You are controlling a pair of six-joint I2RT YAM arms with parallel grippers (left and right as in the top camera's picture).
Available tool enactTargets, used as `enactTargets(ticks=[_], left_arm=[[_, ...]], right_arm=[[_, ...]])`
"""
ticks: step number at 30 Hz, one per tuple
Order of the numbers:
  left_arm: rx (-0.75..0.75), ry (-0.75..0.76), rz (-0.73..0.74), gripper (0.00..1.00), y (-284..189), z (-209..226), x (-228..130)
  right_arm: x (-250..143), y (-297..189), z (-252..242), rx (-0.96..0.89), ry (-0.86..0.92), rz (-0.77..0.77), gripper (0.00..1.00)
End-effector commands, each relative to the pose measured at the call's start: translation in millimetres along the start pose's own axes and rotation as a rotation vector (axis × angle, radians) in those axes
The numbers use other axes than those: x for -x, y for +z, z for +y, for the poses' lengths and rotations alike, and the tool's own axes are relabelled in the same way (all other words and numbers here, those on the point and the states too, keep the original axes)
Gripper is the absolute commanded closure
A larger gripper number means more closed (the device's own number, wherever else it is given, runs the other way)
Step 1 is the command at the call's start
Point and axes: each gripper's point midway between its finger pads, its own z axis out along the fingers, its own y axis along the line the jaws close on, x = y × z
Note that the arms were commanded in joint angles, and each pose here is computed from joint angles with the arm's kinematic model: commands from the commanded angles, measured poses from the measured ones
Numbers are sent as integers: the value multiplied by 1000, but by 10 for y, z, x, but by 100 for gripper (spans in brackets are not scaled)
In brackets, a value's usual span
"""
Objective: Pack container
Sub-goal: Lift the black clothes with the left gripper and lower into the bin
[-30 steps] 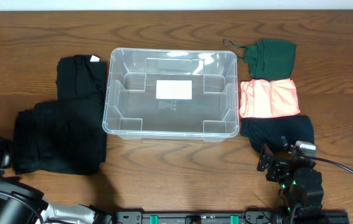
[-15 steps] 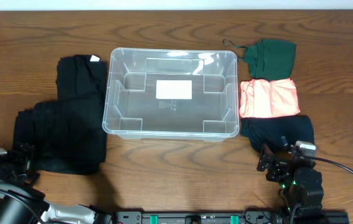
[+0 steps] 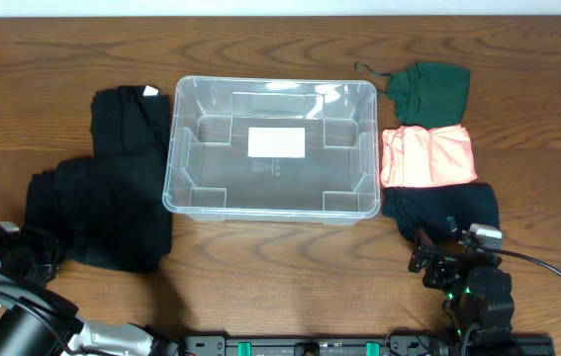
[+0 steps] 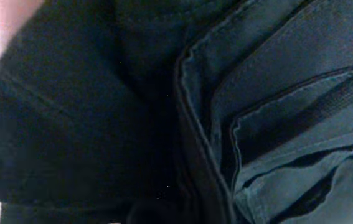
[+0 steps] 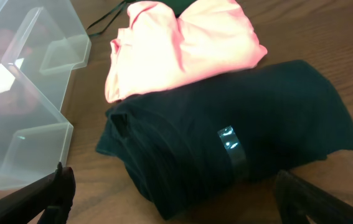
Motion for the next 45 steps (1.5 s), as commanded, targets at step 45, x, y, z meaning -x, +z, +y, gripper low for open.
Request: enactTargets(ticks=[45], left_arm=[[-1094,941,-49,94,-1755,-4307,-2921]], right_arm=[[-16,-4,-33,-13,13,5,1]])
